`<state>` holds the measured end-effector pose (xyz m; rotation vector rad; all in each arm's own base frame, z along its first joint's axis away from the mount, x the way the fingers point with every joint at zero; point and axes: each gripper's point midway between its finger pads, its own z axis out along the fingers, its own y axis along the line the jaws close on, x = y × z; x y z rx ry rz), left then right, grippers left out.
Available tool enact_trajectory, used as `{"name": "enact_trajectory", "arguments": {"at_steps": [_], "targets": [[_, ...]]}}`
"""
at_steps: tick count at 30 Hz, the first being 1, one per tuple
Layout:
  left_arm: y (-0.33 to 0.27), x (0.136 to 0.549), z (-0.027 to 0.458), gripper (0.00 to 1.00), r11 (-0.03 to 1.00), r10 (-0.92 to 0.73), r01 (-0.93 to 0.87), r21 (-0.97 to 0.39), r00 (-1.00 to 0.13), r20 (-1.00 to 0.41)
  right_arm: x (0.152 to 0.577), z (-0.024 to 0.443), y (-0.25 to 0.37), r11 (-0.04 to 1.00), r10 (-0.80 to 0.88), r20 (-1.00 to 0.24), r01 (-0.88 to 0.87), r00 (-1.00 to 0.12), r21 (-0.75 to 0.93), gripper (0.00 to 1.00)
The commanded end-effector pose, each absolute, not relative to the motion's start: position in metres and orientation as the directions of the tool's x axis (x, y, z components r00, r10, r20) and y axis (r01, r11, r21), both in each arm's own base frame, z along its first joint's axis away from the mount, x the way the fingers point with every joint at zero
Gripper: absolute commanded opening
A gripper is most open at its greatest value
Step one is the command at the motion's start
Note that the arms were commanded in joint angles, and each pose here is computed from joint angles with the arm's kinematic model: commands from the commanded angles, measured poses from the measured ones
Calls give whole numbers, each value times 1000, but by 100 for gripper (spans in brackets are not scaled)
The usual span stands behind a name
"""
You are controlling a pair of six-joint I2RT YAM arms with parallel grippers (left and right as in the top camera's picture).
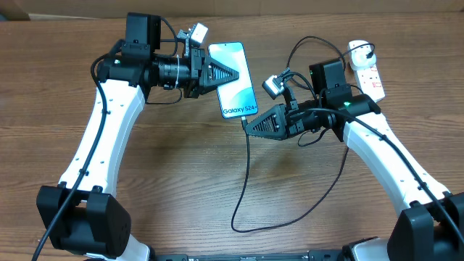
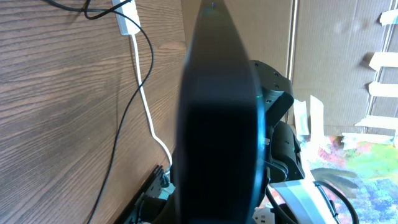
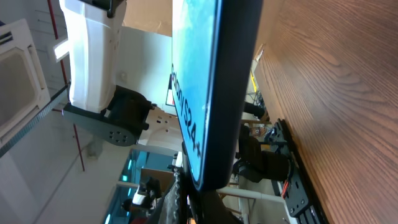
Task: Plug charger to phone and switch on socket
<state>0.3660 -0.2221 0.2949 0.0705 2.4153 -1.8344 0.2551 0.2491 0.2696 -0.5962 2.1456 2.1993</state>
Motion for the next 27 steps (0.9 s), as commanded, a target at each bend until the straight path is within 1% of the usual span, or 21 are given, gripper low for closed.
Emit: {"name": "enact_trajectory", "arguments": {"at_steps": [1, 21, 27], "targets": [[-227, 361, 300, 4, 228, 5, 107, -968, -994, -109, 253, 290, 248, -102, -257, -323, -307, -911, 946, 4], [-230, 359, 300, 4, 228, 14, 114, -967, -993, -114, 253, 290, 248, -102, -257, -319, -303, -912, 948, 4], [-230, 359, 300, 4, 228, 15, 117, -967, -993, -117, 253, 290, 248, -95, -260, -295, -280, -919, 955, 4]]}}
